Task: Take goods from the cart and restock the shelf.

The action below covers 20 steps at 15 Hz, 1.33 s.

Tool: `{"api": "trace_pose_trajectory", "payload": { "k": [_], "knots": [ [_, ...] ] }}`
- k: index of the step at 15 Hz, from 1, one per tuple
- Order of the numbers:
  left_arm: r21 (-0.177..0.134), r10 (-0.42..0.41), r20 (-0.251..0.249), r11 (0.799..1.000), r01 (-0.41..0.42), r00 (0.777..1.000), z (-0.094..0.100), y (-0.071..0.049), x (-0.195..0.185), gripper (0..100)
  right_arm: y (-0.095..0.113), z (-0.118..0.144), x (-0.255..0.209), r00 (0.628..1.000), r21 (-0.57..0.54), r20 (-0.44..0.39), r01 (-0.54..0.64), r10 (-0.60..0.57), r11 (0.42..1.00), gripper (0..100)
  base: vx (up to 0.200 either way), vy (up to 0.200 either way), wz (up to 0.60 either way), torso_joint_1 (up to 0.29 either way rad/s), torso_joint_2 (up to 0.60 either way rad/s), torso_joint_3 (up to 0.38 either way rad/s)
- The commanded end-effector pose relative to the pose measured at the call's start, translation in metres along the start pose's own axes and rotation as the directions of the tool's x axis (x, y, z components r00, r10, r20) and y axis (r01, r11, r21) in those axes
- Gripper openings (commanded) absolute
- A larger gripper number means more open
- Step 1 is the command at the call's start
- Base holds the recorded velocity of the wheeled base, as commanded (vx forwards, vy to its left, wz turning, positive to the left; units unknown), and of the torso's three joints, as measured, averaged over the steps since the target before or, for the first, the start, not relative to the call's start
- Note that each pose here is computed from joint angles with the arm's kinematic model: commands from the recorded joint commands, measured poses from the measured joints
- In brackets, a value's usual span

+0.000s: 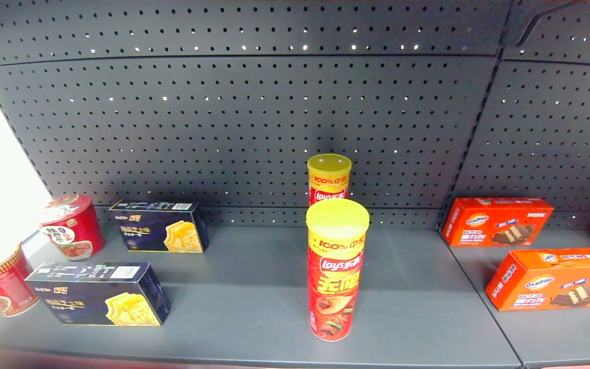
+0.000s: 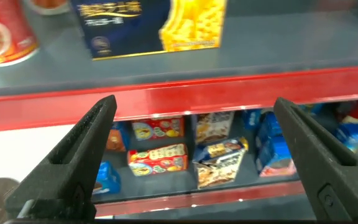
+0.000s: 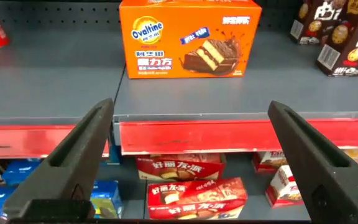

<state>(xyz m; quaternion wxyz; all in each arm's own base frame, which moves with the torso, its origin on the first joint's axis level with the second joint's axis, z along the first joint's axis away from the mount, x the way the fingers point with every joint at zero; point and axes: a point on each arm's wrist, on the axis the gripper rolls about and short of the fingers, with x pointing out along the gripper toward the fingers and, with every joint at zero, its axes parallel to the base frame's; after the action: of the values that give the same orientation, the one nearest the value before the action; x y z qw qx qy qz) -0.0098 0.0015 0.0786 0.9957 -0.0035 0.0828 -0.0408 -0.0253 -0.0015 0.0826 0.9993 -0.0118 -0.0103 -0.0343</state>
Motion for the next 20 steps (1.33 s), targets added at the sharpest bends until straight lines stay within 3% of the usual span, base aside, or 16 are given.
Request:
{"api": "trace_pose_trajectory", "payload": {
  "k": [1, 3, 6, 7, 8, 9, 13, 20],
  "knots": [
    [-0.018, 0.105, 0.035, 0.994, -0.104, 0.994, -0.0011, -0.0013, -0.0026, 100, 0.0001, 0.0000, 0.0001, 1.000, 0.000, -0.001, -0.004, 0.004, 1.000, 100, 0.000, 0.000, 0.00, 0.000, 0.00, 0.000],
    [-0.018, 0.133, 0.086, 0.991, -0.132, 0.987, -0.0025, -0.0021, -0.0063, 100, 0.0001, 0.0000, 0.0001, 1.000, 0.039, -0.001, -0.004, 0.004, 0.999, 100, 0.000, 0.000, 0.00, 0.000, 0.00, 0.000],
    [-0.010, 0.139, 0.087, 0.990, -0.139, 0.986, -0.0025, -0.0020, -0.0064, 100, 0.0000, 0.0002, 0.0001, 1.000, 0.102, 0.000, 0.002, -0.002, 0.995, 100, 0.000, 0.000, 0.00, 0.000, 0.00, 0.000],
    [0.002, 0.113, 0.095, 0.993, -0.114, 0.989, -0.0027, -0.0022, -0.0070, 100, 0.0000, 0.0002, 0.0001, 1.000, 0.115, 0.000, 0.002, -0.002, 0.993, 100, 0.000, 0.000, 0.00, 0.000, 0.00, 0.000],
    [0.021, 0.053, 0.144, 0.998, -0.057, 0.988, -0.0043, -0.0025, -0.0105, 100, 0.0000, 0.0002, 0.0001, 1.000, 0.116, 0.000, 0.002, -0.002, 0.993, 100, 0.000, 0.000, 0.00, 0.000, 0.00, 0.000],
    [0.029, 0.050, 0.167, 0.998, -0.056, 0.985, -0.0051, -0.0027, -0.0122, 100, 0.0000, 0.0002, 0.0001, 1.000, 0.115, 0.000, -0.001, 0.001, 0.993, 100, 0.000, 0.000, 0.00, 0.000, 0.00, 0.000],
    [0.013, 0.120, 0.163, 0.992, -0.124, 0.979, -0.0050, -0.0012, -0.0121, 100, 0.0005, 0.0002, 0.0001, 1.000, 0.115, 0.000, -0.021, 0.021, 0.993, 100, -0.100, 0.000, 0.00, 0.002, 0.00, 0.004],
    [-0.006, 0.127, 0.163, 0.992, -0.127, 0.978, -0.0050, -0.0011, -0.0121, 100, 0.0002, 0.0003, 0.0001, 1.000, 0.110, 0.002, -0.007, 0.007, 0.994, 100, -0.029, 0.000, 0.00, 0.002, 0.00, -0.001]
  ]
}}
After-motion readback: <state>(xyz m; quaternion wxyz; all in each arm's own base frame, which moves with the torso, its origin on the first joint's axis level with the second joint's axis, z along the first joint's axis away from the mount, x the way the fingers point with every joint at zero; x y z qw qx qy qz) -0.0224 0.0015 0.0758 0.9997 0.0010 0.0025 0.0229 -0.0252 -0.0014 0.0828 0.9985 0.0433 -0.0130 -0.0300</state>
